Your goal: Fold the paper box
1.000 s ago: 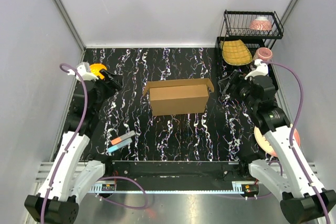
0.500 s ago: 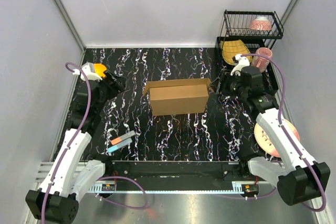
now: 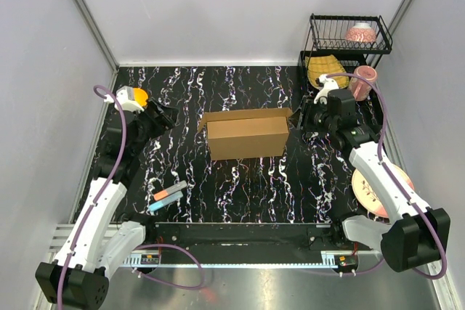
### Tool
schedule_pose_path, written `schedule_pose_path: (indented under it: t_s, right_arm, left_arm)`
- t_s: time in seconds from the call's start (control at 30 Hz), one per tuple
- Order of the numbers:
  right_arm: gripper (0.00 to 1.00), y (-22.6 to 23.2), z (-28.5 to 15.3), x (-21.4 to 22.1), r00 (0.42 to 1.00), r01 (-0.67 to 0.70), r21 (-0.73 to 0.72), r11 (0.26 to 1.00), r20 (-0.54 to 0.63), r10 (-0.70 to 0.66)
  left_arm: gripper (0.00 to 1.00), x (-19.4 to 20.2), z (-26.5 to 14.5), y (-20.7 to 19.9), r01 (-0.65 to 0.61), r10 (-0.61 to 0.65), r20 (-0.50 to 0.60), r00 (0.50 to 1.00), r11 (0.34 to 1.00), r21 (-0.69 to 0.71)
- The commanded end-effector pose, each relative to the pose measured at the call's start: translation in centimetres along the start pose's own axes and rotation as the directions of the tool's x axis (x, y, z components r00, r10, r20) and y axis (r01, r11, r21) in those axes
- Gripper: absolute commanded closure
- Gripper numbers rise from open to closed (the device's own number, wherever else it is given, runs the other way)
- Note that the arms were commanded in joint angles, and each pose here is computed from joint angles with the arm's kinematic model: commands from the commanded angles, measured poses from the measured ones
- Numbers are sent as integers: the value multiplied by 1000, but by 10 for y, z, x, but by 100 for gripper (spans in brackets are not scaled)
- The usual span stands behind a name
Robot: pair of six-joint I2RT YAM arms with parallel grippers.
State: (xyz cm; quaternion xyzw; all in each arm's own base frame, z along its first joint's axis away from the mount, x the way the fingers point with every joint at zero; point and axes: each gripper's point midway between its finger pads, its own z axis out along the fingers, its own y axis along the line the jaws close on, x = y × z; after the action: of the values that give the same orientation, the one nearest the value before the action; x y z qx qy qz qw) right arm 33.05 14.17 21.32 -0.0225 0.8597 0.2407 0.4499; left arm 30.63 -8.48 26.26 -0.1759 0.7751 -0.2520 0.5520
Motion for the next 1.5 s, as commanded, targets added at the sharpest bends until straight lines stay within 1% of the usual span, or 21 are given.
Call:
schedule_pose_path:
  t_s: [0.0,0.1,0.33,0.43,0.47,0.57,0.73,0.77,0.9,0.93,1.0,1.07,1.13,1.3,1.47]
  right_arm:
    - [55,15,-3,-25,997,16,-42,999,77,-12]
    - [57,14,-4,-24,996,16,-36,999,85,-13]
    - [67,15,-1,-21,997,11,-41,999,79,-8]
    - [71,18,0,-20,997,8,-49,999,75,-4]
    - [74,18,1,-18,998,2,-49,999,70,2]
    - [78,21,1,-17,998,-10,-58,998,63,14]
    - [79,21,3,-12,999,-15,-57,998,49,18]
    - [79,22,3,-11,999,-13,-59,998,48,16]
    - [80,24,3,-10,999,-8,-61,998,47,11]
    - [80,24,3,-10,999,-7,-60,998,49,10]
    - [81,24,3,-10,999,-7,-59,998,46,10]
    - [82,25,3,-10,999,-2,-56,998,41,5]
    - [82,26,3,-12,999,-4,-54,999,41,6]
    - [83,26,2,-11,999,-6,-50,999,32,7]
    - [84,27,2,-9,1000,-6,-48,999,23,7]
  left_arm:
    - [23,-3,-2,-17,-22,22,1,1000,996,91]
    - [25,1,-3,-19,-40,42,-16,999,993,112]
    - [28,10,-7,-31,-85,96,-49,994,976,199]
    - [28,12,-12,-30,-111,122,-37,992,970,215]
    - [29,12,-13,-30,-120,130,-28,991,968,219]
    - [28,11,-17,-35,-135,140,-3,990,956,259]
    - [29,23,-17,-47,-144,167,-33,985,924,355]
    - [29,22,-16,-52,-147,168,-24,986,914,377]
    - [31,28,-9,-58,-130,172,-65,983,901,414]
    - [33,25,-9,-63,-142,182,-51,982,889,435]
    - [36,26,-5,-69,-153,200,-59,978,880,451]
    - [42,31,-5,-74,-191,243,-52,969,861,471]
    - [44,33,0,-73,-224,274,-42,961,859,461]
    - [45,38,9,-71,-245,296,-51,954,866,436]
    - [47,33,17,-69,-266,307,-40,951,876,403]
